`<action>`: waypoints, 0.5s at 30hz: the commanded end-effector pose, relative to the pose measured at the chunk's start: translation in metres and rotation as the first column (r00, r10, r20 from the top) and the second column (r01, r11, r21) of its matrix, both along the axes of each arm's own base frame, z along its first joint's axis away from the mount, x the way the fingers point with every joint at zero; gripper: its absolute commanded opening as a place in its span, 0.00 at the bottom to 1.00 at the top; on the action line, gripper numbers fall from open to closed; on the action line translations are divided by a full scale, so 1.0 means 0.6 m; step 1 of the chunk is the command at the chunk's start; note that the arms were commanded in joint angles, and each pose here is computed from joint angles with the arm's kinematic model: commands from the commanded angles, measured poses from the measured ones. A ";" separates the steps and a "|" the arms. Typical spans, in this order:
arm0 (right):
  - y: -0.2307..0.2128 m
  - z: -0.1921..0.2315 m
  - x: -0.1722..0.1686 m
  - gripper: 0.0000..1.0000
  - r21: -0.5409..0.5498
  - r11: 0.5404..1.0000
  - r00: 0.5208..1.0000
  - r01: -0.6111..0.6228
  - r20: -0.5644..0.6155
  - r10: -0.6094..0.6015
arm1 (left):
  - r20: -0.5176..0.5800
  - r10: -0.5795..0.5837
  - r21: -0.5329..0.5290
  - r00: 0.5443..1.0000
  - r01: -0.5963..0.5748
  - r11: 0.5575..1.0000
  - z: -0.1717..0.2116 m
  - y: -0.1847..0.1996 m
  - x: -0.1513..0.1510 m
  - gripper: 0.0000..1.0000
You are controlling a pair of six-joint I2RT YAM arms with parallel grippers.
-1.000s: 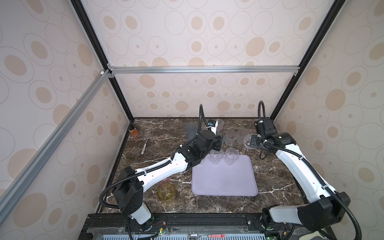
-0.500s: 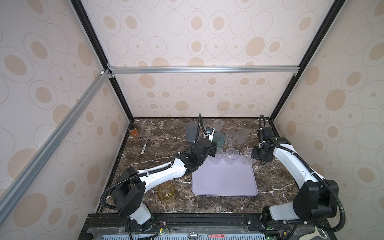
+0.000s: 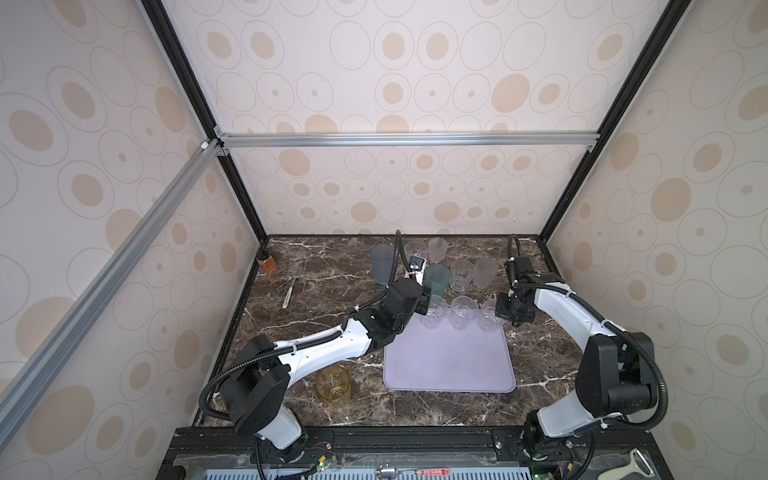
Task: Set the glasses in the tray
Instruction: 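Lower the fourth glass onto the tray with the right gripper while the left withdraws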
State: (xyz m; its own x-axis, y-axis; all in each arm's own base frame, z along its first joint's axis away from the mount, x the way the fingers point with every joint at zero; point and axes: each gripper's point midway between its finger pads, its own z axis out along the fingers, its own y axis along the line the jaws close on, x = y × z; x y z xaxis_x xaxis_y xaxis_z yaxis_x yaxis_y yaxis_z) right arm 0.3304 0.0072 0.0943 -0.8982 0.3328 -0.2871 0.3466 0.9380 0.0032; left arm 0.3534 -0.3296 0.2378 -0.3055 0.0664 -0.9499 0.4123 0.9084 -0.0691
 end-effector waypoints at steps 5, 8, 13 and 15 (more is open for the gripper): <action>-0.002 -0.021 0.012 0.00 -0.011 1.000 1.000 -0.004 -0.014 0.003 | 0.047 0.028 -0.022 0.999 -0.027 0.999 0.032 0.015 0.001 0.50; -0.001 -0.028 0.015 0.00 -0.013 1.000 1.000 -0.006 -0.018 0.006 | 0.047 0.031 -0.025 0.998 -0.030 0.999 0.031 0.015 0.001 0.50; -0.004 -0.031 0.020 0.00 -0.039 0.999 1.000 -0.015 -0.011 0.015 | 0.044 0.030 -0.026 0.999 -0.029 0.999 0.030 0.013 0.003 0.50; -0.005 -0.033 0.021 0.00 -0.055 0.998 1.000 -0.019 -0.017 0.018 | 0.041 0.029 -0.025 0.999 -0.028 0.999 0.028 0.011 0.004 0.50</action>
State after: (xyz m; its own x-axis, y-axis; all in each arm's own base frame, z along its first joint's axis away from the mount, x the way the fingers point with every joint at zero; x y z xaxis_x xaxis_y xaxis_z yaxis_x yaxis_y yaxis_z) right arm 0.3421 0.0082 0.0868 -0.8975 0.3215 -0.3020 0.3375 0.9413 -0.0009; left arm 0.3536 -0.3251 0.2384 -0.3005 0.0615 -0.9518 0.3982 0.9149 -0.0666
